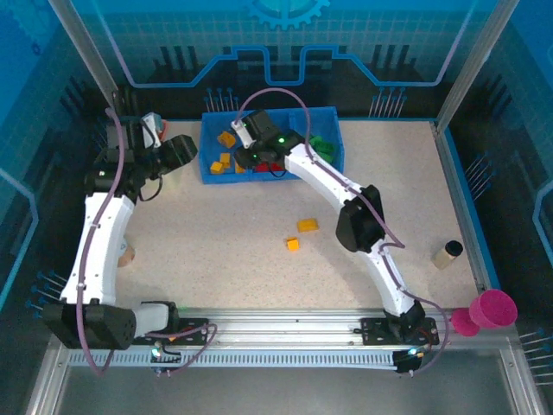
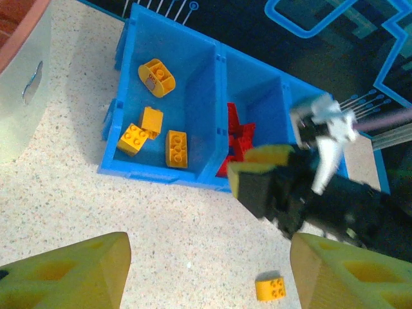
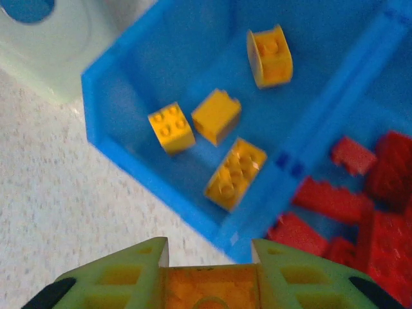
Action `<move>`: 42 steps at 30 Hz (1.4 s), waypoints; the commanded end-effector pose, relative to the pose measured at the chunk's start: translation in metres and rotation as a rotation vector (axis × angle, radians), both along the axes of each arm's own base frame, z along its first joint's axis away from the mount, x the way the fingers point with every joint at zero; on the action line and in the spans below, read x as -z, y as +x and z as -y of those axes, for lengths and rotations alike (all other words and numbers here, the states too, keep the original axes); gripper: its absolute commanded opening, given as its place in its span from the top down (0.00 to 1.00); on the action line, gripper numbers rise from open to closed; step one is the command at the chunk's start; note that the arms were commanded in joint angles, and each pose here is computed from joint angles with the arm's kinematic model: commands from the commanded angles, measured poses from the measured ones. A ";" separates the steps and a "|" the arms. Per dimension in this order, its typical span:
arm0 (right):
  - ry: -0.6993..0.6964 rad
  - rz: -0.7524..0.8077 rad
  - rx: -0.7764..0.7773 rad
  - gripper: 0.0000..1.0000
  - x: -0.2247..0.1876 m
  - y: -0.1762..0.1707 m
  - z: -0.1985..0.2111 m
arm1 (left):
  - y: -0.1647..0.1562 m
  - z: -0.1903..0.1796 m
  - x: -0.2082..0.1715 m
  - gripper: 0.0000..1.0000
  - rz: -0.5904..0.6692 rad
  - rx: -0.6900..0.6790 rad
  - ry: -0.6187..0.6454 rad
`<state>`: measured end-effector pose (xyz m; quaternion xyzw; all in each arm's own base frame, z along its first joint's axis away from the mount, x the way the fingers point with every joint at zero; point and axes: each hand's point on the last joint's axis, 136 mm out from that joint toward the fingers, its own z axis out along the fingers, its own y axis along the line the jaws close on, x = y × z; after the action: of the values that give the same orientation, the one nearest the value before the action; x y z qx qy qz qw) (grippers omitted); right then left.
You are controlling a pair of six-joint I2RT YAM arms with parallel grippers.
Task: Sort the legos into containers by color
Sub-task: Place the lego in the container.
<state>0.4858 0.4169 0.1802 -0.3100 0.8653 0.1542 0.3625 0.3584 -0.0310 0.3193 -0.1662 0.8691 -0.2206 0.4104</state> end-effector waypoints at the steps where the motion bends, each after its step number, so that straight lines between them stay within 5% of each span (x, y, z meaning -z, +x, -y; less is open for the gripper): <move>1: 0.056 0.085 -0.082 0.73 -0.004 0.008 -0.033 | -0.015 0.004 0.015 0.32 -0.038 0.044 0.004; 6: 0.094 0.261 -0.176 0.73 0.007 0.019 -0.072 | -0.018 0.005 0.035 0.32 -0.068 0.052 0.000; 13: -0.118 0.455 -0.222 0.73 0.050 0.035 -0.093 | -0.023 0.008 0.037 0.32 -0.076 0.075 0.003; 25: -0.239 0.500 -0.243 0.65 0.087 0.042 -0.090 | -0.027 0.011 0.043 0.32 -0.092 0.081 -0.016; 29: -0.229 0.497 -0.239 0.55 0.087 0.041 -0.092 | -0.029 0.011 0.048 0.31 -0.109 0.085 -0.015; 35: -0.187 0.530 -0.220 0.37 0.057 0.040 -0.093 | -0.040 0.011 0.057 0.31 -0.163 0.102 0.008; 42: -0.056 0.615 -0.180 0.35 -0.033 0.032 -0.087 | -0.071 0.007 0.067 0.32 -0.252 0.088 0.089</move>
<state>0.5202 0.5014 0.1140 -0.4673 0.7224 0.0288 0.5089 0.3100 -0.0361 0.2526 -0.1488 0.9203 -0.1928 0.3063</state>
